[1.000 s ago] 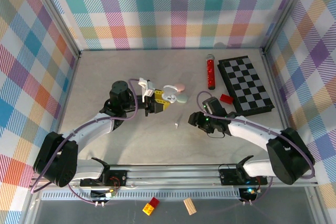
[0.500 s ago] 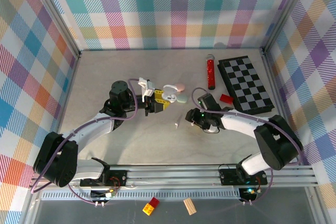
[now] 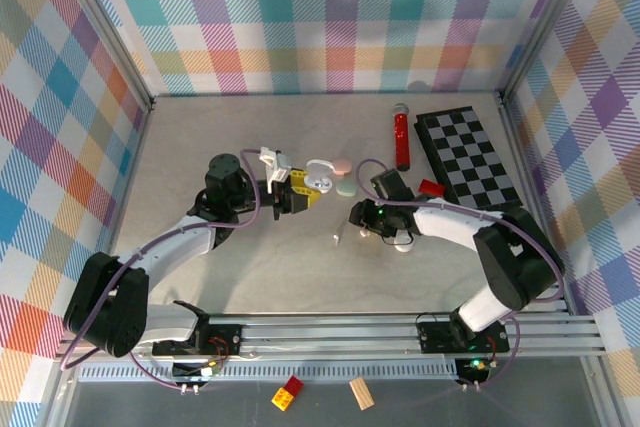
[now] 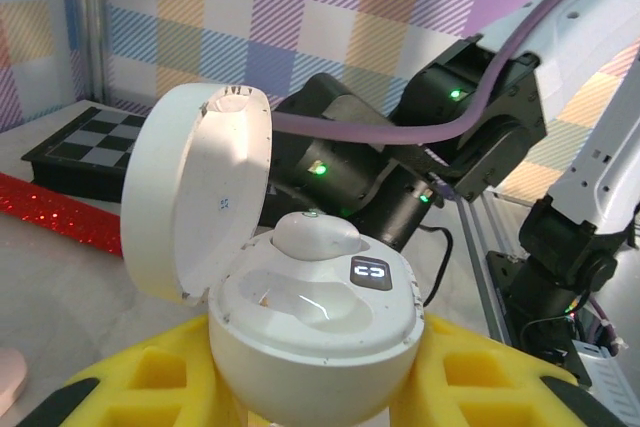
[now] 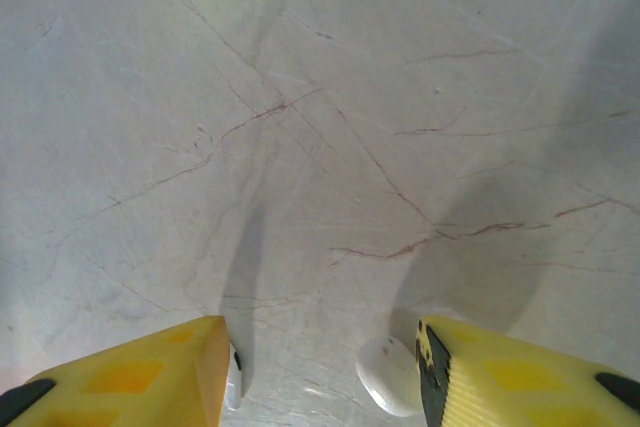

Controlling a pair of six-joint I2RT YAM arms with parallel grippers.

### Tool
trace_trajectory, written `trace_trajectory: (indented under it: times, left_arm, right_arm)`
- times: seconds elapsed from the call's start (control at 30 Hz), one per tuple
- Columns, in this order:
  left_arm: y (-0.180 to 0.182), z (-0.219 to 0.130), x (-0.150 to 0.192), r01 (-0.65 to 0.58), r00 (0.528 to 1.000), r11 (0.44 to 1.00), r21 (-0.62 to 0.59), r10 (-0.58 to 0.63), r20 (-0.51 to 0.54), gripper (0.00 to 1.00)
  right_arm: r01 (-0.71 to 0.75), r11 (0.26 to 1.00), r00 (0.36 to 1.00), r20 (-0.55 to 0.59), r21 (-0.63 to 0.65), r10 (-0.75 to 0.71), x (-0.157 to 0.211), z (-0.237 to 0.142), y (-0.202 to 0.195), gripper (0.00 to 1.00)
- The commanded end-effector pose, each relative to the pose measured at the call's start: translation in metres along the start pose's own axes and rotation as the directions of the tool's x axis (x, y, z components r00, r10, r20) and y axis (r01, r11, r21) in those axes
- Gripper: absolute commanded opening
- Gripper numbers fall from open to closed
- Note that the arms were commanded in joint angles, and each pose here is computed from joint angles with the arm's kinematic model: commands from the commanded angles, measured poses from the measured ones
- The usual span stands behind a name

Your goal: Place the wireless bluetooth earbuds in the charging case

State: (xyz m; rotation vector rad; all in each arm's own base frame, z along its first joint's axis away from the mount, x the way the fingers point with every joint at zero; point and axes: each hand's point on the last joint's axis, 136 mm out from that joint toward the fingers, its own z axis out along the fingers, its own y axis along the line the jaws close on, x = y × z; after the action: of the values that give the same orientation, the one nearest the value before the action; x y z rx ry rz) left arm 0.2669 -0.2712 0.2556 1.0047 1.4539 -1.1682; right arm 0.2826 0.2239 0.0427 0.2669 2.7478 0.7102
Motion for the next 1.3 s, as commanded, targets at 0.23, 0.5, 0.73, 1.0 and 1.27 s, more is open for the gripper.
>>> trace_trajectory:
  times: [0.23,0.5,0.73,1.0,1.27]
  left_arm:
    - [0.024,-0.028,-0.031,-0.031,0.991,0.993,-0.115,0.045,0.128,0.32]
    - [0.042,-0.048,-0.046,-0.007,0.973,0.981,-0.195,0.052,0.226,0.32]
    - [0.051,-0.059,-0.048,0.007,0.97,0.966,-0.257,0.056,0.237,0.32]
    - [0.05,-0.059,-0.048,0.005,0.971,0.968,-0.251,0.055,0.232,0.32]
    - [0.049,-0.058,-0.048,0.005,0.972,0.97,-0.241,0.052,0.23,0.32]
  right_arm:
    - [0.443,0.872,0.892,-0.01,0.21,-0.451,0.003,-0.04,-0.008,0.52]
    - [0.619,0.695,0.777,-0.159,0.366,-0.609,0.018,-0.026,-0.008,0.48]
    - [0.698,0.565,0.699,-0.249,0.439,-0.67,0.022,-0.008,-0.004,0.44]
    - [0.753,0.414,0.623,-0.351,0.512,-0.699,0.019,0.001,-0.011,0.41]
    - [0.764,0.369,0.601,-0.376,0.53,-0.705,0.018,0.005,-0.011,0.33]
